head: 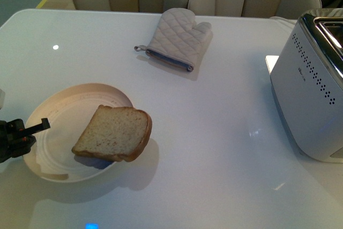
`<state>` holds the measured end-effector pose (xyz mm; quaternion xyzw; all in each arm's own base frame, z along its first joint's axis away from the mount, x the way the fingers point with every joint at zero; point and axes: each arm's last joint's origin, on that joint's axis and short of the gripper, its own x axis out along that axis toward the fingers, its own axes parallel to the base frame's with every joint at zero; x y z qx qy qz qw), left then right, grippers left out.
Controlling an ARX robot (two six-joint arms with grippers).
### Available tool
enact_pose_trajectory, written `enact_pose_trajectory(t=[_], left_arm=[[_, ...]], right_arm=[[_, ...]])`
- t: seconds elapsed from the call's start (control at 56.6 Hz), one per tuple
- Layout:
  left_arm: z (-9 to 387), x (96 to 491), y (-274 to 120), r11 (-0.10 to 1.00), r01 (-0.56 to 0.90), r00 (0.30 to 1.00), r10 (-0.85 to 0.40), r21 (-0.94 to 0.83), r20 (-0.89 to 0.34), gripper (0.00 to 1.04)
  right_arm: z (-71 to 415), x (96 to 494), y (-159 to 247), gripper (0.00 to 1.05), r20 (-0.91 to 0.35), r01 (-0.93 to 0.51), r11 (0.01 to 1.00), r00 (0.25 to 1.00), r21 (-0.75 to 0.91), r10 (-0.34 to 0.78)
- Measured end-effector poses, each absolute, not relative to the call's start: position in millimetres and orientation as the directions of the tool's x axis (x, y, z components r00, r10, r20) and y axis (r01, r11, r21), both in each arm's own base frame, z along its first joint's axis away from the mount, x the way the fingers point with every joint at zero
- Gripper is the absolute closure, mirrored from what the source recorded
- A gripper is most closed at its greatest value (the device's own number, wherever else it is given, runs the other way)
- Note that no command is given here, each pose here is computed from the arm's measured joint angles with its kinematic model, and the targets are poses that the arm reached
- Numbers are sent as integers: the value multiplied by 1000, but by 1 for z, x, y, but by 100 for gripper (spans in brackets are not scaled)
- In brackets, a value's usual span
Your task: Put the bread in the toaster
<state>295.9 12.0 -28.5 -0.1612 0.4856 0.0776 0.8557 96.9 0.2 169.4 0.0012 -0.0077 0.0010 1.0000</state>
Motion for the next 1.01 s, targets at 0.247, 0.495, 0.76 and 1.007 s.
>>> enact_pose_trajectory(t=[0.247, 0.495, 0.76, 1.007], left_arm=[[-28, 290, -28, 935, -284, 492, -46, -211, -869, 100], [-28, 287, -77, 933, -266, 465, -95, -241, -880, 100], [-26, 285, -117, 932, -248, 448, -132, -264, -884, 100], [-26, 284, -126, 932, -238, 446, -144, -272, -883, 92]], right_arm=[[169, 97, 0, 9, 15, -2, 1000, 1000, 2, 2], [169, 97, 0, 9, 15, -2, 1000, 1000, 2, 2], [169, 97, 0, 9, 15, -2, 1000, 1000, 2, 2], [169, 97, 0, 9, 15, -2, 1000, 1000, 2, 2]])
